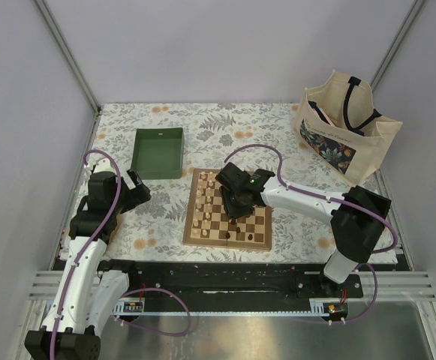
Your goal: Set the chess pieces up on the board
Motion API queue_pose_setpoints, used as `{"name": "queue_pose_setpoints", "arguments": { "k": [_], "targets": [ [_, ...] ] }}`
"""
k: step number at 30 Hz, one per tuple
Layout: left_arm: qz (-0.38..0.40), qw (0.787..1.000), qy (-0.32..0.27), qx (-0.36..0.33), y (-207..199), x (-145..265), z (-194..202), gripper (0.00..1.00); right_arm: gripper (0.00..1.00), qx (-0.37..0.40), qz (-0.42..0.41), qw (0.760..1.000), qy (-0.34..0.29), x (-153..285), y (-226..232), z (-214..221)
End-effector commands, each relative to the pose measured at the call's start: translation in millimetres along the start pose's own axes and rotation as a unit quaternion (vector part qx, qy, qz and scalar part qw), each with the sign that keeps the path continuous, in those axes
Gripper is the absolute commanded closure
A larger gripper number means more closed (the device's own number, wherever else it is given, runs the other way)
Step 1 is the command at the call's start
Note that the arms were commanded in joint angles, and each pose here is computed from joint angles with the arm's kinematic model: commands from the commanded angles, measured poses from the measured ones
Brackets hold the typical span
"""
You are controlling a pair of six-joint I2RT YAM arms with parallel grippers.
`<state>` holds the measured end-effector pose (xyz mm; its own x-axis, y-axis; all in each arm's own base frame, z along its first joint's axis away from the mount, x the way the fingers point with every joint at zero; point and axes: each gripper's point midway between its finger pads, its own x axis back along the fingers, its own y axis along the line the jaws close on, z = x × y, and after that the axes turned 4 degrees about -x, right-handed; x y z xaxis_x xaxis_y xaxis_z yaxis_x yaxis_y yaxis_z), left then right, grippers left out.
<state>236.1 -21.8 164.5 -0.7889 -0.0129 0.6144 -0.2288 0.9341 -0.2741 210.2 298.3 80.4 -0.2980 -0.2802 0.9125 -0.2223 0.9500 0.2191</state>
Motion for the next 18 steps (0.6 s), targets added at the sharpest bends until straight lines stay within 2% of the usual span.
{"name": "queue_pose_setpoints", "arguments": {
  "k": [1,5,10,15,18],
  "targets": [
    [0.018,0.999,-0.032,0.001,-9,3,-19,0.01,0.56,0.014,0.002,1.000,-0.013,1,7,-10],
    [0.017,0.999,-0.034,0.000,-8,3,-19,0.01,0.58,0.015,0.013,1.000,-0.013,0,2,-9],
    [0.018,0.999,-0.032,0.001,-8,3,-18,0.01,0.65,0.014,0.011,1.000,-0.017,1,3,-11],
    [0.017,0.999,-0.034,0.001,-8,3,-19,0.01,0.84,0.017,-0.004,1.000,-0.024,12,7,-14],
    [0.017,0.999,-0.033,0.001,-8,3,-18,0.01,0.89,0.021,-0.024,0.999,-0.035,34,12,-18]
  ]
}}
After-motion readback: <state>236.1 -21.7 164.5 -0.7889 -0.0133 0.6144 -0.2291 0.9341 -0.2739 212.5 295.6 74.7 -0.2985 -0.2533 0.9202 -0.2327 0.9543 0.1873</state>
